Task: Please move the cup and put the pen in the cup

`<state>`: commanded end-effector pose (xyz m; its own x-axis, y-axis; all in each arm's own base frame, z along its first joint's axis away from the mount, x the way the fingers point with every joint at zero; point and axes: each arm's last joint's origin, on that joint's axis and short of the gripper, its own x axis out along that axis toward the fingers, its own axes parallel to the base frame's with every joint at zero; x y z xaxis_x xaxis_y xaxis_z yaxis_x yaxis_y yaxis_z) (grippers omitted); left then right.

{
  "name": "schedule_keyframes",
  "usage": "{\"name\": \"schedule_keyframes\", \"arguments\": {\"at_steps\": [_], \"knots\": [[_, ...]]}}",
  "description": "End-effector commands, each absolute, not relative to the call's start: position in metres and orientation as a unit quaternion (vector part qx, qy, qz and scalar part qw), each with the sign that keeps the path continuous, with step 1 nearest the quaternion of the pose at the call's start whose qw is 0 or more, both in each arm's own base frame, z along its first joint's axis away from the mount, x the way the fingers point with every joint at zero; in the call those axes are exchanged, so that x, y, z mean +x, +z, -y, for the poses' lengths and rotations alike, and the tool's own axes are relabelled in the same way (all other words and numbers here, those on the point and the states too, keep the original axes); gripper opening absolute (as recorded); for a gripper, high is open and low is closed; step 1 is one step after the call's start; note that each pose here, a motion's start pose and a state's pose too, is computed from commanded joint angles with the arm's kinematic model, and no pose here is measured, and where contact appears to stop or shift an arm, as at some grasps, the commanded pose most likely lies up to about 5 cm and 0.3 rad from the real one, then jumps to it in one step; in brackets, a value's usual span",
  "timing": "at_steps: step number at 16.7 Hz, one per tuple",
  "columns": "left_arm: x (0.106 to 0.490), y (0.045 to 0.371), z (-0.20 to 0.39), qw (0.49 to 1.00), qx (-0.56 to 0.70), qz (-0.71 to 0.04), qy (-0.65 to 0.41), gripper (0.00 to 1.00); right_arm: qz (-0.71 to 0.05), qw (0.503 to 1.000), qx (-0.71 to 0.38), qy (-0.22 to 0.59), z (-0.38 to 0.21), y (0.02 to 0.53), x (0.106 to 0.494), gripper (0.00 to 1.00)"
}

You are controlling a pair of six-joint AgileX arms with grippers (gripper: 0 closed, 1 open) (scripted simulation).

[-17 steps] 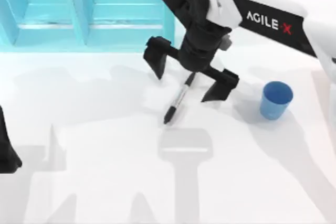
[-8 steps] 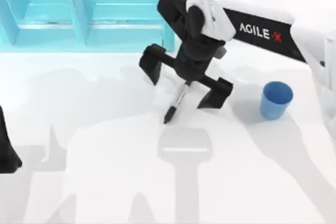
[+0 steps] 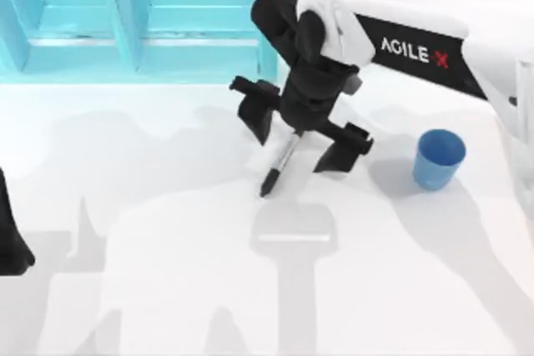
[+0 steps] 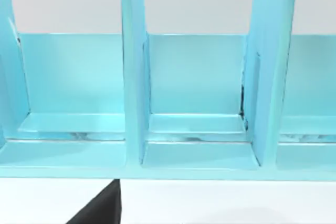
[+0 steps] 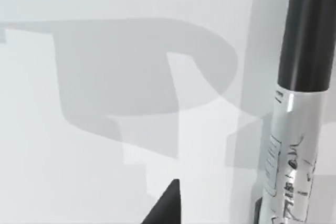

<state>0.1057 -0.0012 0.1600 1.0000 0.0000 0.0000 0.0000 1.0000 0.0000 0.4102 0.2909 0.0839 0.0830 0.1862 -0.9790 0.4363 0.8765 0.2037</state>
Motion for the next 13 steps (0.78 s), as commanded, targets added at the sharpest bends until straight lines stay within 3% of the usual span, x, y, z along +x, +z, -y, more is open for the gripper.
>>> {"name": "schedule_keyframes", "arguments": {"at_steps": [5, 13], "knots": [[0.1057, 0.16, 0.0012, 1.0, 0.0, 0.0, 0.0, 1.0, -0.671, 0.698, 0.232, -0.09, -0.2909, 0.0839, 0.4102, 0.02], [0.1057, 0.16, 0.0012, 1.0, 0.0, 0.0, 0.0, 1.0, -0.671, 0.698, 0.232, -0.09, -0.2909, 0.0839, 0.4102, 0.0]]}}
